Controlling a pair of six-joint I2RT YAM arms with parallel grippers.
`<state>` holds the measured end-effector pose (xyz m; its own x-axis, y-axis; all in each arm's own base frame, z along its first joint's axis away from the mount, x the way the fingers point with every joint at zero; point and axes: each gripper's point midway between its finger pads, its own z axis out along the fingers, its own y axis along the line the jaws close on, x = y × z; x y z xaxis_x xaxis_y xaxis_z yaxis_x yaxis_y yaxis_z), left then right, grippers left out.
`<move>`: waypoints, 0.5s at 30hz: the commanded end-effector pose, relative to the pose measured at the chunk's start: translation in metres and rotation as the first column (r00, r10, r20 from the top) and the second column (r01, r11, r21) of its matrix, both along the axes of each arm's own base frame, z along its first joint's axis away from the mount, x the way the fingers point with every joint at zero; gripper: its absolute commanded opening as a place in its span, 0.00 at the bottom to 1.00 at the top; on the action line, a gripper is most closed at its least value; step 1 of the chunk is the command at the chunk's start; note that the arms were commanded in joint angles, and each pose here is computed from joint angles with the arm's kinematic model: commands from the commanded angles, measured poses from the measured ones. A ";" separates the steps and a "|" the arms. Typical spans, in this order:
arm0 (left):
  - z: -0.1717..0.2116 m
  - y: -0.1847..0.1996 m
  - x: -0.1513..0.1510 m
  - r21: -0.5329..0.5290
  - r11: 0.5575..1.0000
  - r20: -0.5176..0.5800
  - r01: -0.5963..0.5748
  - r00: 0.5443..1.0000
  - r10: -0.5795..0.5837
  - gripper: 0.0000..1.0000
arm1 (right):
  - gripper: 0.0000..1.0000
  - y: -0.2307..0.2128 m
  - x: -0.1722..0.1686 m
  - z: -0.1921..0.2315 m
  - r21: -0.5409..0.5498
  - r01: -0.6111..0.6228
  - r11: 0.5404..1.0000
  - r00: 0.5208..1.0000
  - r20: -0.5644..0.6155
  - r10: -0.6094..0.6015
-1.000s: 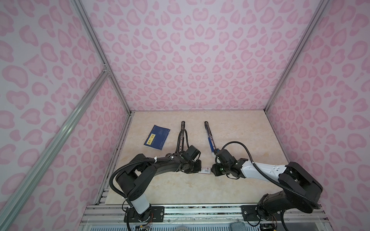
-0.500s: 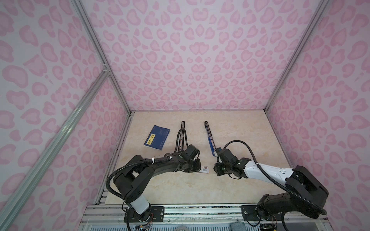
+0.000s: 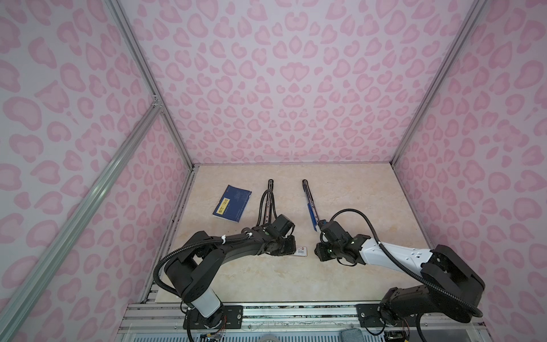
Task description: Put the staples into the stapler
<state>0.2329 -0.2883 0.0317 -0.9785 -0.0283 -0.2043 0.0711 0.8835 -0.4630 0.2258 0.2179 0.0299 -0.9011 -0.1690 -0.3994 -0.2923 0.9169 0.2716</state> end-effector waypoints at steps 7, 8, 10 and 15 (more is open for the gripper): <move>-0.007 0.014 -0.004 0.058 0.998 -0.010 -0.018 1.000 0.019 0.45 | 0.34 0.010 0.004 0.000 0.016 -0.006 1.000 1.000 0.009 0.006; -0.007 0.015 -0.004 0.061 0.998 -0.010 -0.022 1.000 0.022 0.45 | 0.34 0.011 0.003 0.000 0.017 -0.009 1.000 1.000 0.010 0.008; -0.009 0.017 -0.003 0.069 0.997 -0.011 -0.026 1.000 0.027 0.44 | 0.34 0.014 0.004 0.000 0.022 -0.012 1.000 1.000 0.009 0.012; -0.009 0.018 -0.003 0.072 0.997 -0.009 -0.031 0.999 0.032 0.40 | 0.34 0.021 0.004 0.002 0.033 -0.026 0.999 1.000 0.012 0.026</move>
<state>0.2292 -0.2751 0.0236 -0.9808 -0.0405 -0.1910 0.0435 0.9083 -0.4161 0.2280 0.2353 0.0315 -0.8930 -0.1829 -0.4112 -0.3190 0.9017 0.2918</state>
